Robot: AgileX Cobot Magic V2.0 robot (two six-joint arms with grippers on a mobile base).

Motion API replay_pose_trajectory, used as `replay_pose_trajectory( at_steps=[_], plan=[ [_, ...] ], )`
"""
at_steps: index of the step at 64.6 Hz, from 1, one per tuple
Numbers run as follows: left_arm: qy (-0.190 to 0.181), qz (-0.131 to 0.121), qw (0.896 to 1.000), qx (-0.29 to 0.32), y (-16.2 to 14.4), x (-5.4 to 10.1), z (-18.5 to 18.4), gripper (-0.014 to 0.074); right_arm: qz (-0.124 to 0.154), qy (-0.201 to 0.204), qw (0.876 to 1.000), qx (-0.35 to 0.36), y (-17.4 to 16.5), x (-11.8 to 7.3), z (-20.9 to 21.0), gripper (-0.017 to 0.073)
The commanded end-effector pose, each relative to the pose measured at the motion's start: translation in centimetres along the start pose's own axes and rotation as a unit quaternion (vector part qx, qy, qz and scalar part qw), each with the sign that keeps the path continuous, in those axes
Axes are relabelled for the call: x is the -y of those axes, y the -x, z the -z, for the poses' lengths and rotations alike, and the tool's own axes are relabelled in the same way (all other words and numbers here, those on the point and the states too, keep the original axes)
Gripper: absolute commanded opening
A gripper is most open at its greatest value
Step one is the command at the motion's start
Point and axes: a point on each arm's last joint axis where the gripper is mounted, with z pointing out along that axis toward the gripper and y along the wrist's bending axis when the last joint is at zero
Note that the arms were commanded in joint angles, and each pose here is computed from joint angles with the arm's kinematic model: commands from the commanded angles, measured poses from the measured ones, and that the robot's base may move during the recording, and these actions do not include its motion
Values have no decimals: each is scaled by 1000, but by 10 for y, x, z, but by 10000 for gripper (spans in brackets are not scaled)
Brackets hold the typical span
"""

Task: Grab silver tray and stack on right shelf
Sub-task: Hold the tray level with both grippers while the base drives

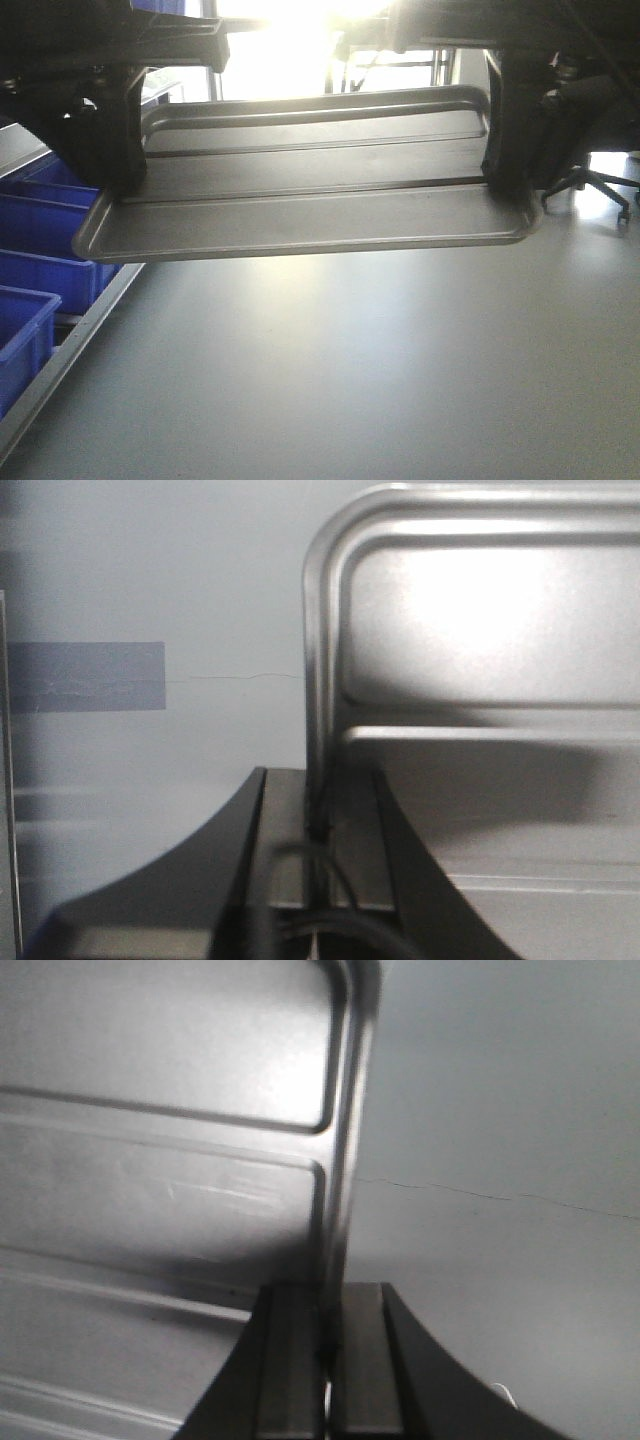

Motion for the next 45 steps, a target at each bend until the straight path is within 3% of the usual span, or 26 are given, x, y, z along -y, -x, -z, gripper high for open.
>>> replay_pose_trajectory(
  at_steps=[1, 45],
  plan=[
    [-33, -3, 998, 47, 8, 5, 24, -92, 8, 43, 997, 57, 12, -6, 18, 59],
    [-35, -2, 998, 47, 8, 5, 24, -92, 8, 43, 997, 57, 12, -6, 18, 59]
  ],
)
